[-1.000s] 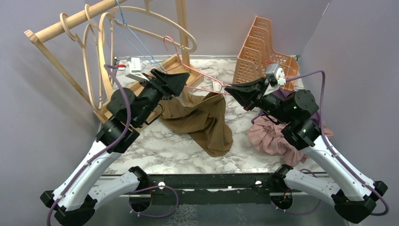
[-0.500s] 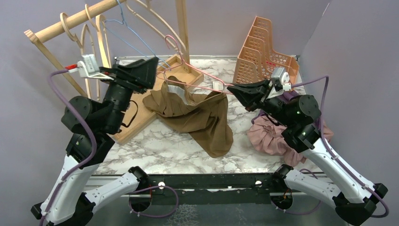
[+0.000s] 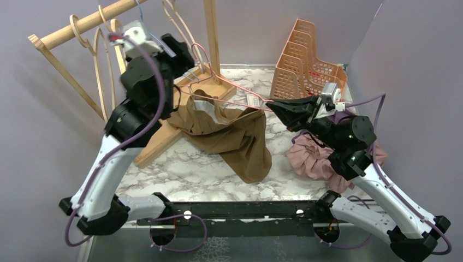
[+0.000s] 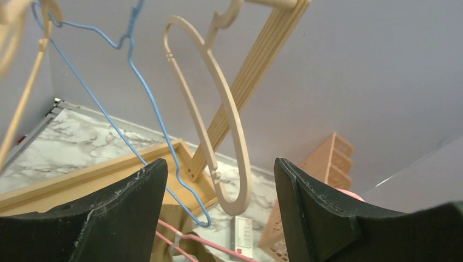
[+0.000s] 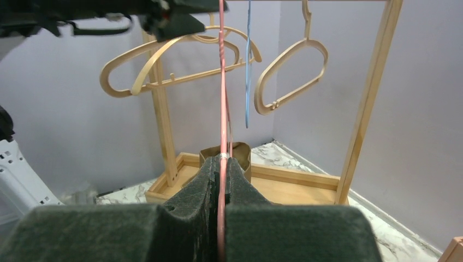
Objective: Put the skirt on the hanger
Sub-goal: Move the hanger to the clothesline.
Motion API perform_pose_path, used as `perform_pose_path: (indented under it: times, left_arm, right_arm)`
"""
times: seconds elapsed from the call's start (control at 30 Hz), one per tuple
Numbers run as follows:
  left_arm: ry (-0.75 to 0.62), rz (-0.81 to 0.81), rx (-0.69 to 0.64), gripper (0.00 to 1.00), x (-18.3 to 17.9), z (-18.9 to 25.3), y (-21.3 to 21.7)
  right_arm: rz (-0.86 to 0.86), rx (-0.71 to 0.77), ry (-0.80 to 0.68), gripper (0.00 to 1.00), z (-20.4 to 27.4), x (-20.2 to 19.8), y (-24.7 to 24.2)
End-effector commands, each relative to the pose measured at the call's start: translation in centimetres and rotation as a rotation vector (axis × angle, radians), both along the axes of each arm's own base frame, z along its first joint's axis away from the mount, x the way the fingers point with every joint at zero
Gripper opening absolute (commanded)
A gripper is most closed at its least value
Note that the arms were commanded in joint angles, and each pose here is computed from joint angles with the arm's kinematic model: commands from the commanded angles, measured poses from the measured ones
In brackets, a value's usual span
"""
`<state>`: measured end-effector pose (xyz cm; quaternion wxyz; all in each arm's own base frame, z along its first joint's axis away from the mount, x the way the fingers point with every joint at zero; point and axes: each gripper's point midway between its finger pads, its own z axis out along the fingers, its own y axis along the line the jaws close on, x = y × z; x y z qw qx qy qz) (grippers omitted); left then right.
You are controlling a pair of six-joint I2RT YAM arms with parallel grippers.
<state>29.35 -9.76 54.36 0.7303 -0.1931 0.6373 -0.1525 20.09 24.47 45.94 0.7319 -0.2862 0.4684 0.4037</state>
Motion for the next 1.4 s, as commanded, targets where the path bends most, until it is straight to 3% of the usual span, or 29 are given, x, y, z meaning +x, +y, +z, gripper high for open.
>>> perform_pose_path:
  times: [0.0, 0.33, 0.57, 0.67, 0.87, 1.07, 1.23, 1.37]
  left_arm:
    - [0.084, 0.072, 0.103, 0.75, 2.8, -1.5, 0.2]
    - [0.192, 0.130, 0.069, 0.74, 10.1, -6.4, 4.9]
    - [0.141, -0.012, 0.093, 0.49, 14.5, -6.7, 4.0]
    - [0.120, -0.098, 0.114, 0.33, 16.1, -6.6, 2.5]
    - [0.059, -0.258, 0.111, 0.13, 18.4, -5.5, -0.9]
    - [-0.013, -0.382, 0.067, 0.16, 19.7, -4.2, -3.5]
    - [-0.002, -0.340, 0.029, 0.41, 18.8, -4.0, -2.7]
    - [0.047, -0.248, -0.009, 0.52, 17.5, -4.9, -0.8]
  right_arm:
    - [0.004, 0.131, -0.146, 0.01, 5.0, -2.6, -2.1]
    - [0.000, 0.131, -0.133, 0.01, 4.9, -3.3, -2.8]
    - [-0.019, 0.122, -0.128, 0.01, 4.8, -3.2, -3.2]
    - [-0.026, 0.116, -0.126, 0.01, 4.8, -3.1, -3.2]
    - [-0.032, 0.113, -0.126, 0.01, 4.9, -3.1, -3.3]
    - [-0.032, 0.120, -0.130, 0.01, 5.1, -2.4, -2.7]
    - [-0.042, 0.127, -0.126, 0.01, 5.4, -1.5, -2.3]
    - [-0.038, 0.128, -0.125, 0.01, 5.6, -1.1, -1.9]
